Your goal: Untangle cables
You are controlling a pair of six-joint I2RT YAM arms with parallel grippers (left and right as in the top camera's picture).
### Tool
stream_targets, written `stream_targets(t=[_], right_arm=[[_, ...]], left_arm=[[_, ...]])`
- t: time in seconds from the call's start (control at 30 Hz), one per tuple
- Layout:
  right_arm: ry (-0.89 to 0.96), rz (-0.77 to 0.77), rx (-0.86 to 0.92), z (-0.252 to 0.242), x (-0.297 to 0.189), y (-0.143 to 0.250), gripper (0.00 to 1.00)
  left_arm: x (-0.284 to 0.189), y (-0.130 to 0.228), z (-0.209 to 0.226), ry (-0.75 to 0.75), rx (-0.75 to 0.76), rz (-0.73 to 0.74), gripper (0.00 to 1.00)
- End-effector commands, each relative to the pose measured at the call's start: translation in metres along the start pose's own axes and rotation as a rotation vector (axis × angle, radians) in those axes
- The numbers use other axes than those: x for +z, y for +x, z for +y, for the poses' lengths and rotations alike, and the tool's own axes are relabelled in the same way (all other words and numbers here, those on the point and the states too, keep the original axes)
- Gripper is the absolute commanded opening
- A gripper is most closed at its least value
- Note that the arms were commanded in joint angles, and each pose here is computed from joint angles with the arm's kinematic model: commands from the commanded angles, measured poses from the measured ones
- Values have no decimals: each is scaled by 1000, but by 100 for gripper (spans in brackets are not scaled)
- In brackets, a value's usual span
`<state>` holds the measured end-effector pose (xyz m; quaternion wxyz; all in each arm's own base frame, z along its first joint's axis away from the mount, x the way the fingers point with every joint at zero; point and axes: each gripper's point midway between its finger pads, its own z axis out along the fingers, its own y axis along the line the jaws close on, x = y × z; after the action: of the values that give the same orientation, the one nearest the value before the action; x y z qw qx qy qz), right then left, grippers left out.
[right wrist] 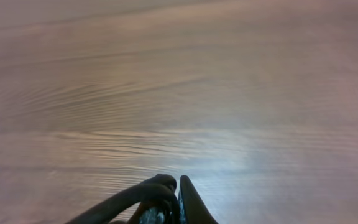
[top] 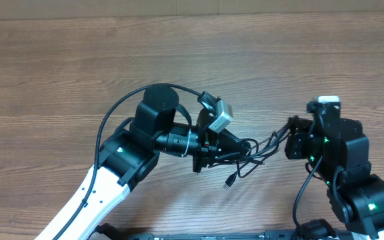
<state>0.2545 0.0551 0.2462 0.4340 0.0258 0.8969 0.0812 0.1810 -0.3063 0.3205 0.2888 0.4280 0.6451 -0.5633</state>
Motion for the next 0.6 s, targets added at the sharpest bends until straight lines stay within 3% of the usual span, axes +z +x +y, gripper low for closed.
stream_targets(t=[0.0,0.17,0.57], right_arm=[[217,-57,166,-38,-9,-7,4],[328,43,250,-58,-15,25,4],[393,192,324,-67,-26,65,4]], left_arm=[[-21,-15,-6,-41,44,-55,4],[-73,-41,27,-300,-39,-201,4],[-131,-65,42,-605,-29,-378,4]])
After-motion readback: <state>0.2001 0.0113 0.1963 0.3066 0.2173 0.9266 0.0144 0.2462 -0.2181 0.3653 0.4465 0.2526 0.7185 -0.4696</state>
